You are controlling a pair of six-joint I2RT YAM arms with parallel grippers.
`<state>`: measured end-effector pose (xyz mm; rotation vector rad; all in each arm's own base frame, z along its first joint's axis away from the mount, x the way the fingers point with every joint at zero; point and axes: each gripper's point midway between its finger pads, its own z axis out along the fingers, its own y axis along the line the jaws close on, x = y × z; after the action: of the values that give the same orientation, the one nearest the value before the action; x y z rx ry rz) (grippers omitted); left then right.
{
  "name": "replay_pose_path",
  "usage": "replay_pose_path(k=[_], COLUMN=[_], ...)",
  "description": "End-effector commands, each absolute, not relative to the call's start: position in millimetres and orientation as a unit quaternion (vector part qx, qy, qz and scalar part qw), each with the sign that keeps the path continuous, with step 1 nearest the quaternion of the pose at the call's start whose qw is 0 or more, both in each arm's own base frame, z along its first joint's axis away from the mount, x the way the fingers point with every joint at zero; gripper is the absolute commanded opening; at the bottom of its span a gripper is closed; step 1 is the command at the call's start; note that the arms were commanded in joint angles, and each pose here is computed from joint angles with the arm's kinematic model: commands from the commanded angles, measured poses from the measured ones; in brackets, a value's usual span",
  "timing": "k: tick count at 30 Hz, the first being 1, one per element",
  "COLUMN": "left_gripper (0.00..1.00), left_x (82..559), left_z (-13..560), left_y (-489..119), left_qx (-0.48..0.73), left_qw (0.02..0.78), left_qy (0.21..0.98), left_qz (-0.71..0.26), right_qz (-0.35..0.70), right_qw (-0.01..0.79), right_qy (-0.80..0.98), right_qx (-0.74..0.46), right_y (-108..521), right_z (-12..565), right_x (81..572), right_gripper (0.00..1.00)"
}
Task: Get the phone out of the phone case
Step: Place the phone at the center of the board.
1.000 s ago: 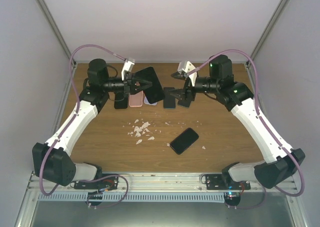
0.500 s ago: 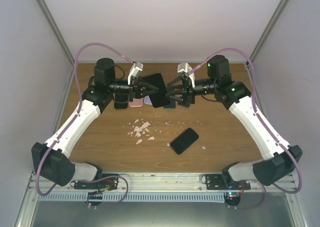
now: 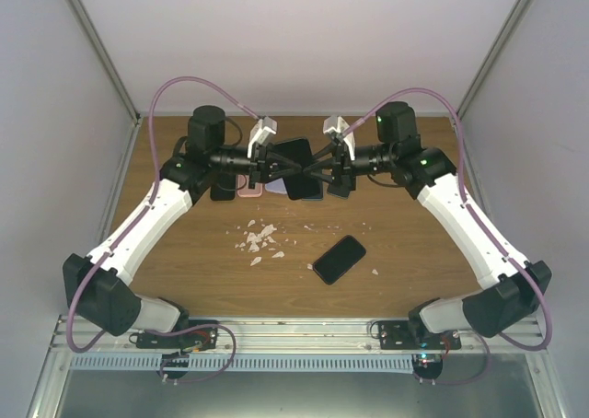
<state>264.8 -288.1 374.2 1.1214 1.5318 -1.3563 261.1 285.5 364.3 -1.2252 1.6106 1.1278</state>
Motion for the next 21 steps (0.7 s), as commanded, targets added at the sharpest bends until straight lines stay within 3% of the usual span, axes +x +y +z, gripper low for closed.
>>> replay_pose_path(k=[1, 5, 8, 10, 12, 16, 21], left_gripper=[0.00, 0.00, 0.04, 0.19, 0.52, 0.96, 0.99], left_x=[265.0, 267.9, 271.8, 275.3, 278.3, 285.7, 298.5], left_z=[391.1, 388.7, 387.6, 387.0, 387.4, 390.2, 390.8], left_y=[-294.6, -296.1, -295.9, -294.6, -292.4, -285.5, -273.4], left_qx=[0.464, 0.466, 0.460, 0.455, 0.449, 0.431, 0.406], left_qw=[0.423, 0.429, 0.433, 0.437, 0.439, 0.442, 0.452], left_qy=[0.579, 0.582, 0.589, 0.596, 0.601, 0.610, 0.625], left_qz=[-0.521, -0.511, -0.503, -0.497, -0.495, -0.497, -0.491], right_qz=[0.449, 0.451, 0.456, 0.458, 0.454, 0.452, 0.455], right_qw=[0.389, 0.386, 0.383, 0.382, 0.384, 0.386, 0.379], right_qy=[0.641, 0.644, 0.646, 0.646, 0.649, 0.662, 0.684], right_qx=[-0.487, -0.483, -0.478, -0.477, -0.474, -0.456, -0.427], right_y=[286.4, 286.7, 286.1, 284.9, 281.3, 270.1, 251.8], right_z=[357.5, 356.7, 356.9, 355.1, 352.3, 347.1, 337.2], right_x=[259.3, 259.8, 258.8, 257.6, 259.7, 266.4, 279.9], right_gripper=[0.21, 0.03, 0.01, 0.01, 0.01, 0.01, 0.01])
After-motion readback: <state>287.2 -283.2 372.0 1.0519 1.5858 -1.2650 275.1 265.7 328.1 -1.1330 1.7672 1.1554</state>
